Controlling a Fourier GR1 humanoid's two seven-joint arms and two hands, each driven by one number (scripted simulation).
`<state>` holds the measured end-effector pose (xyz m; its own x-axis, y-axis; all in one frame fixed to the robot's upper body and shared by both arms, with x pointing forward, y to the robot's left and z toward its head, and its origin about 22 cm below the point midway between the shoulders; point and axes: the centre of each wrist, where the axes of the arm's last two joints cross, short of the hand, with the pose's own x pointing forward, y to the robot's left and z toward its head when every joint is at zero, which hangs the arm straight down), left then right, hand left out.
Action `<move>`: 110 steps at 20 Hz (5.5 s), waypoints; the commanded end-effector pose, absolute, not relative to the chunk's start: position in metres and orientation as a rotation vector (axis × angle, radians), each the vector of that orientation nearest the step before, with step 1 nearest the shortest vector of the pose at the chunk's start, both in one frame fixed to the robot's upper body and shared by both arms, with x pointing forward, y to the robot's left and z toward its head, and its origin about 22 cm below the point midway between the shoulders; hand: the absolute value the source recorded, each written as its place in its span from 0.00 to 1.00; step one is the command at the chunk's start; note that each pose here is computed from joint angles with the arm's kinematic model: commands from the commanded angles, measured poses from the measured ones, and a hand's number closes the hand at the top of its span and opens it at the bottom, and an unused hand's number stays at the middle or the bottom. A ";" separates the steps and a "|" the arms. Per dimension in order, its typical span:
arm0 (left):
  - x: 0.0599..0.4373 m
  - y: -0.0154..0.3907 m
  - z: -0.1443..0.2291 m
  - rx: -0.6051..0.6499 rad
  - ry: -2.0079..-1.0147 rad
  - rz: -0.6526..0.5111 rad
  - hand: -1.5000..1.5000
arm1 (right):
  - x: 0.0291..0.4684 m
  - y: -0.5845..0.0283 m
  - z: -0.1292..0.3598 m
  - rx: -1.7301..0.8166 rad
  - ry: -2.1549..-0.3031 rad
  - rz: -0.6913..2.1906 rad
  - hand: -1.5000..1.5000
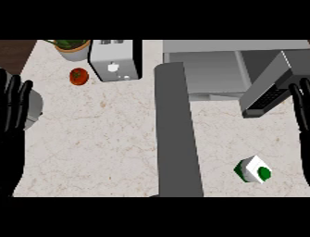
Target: Pick up the milk, place it into the microwave and close the microwave
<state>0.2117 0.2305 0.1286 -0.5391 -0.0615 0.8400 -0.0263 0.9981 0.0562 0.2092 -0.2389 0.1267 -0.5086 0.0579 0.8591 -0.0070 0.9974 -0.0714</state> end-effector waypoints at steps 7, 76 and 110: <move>0.215 0.236 0.103 -0.163 -1.976 0.001 0.00 | 0.168 -0.260 0.120 0.462 -2.014 0.408 0.00; 0.062 0.342 0.123 -0.267 -1.928 -0.007 0.00 | 0.205 -0.340 -0.163 0.218 -1.714 0.380 1.00; 0.057 0.356 0.115 -0.268 -1.916 0.020 0.00 | 0.365 -0.259 -0.069 -0.145 -1.891 0.197 1.00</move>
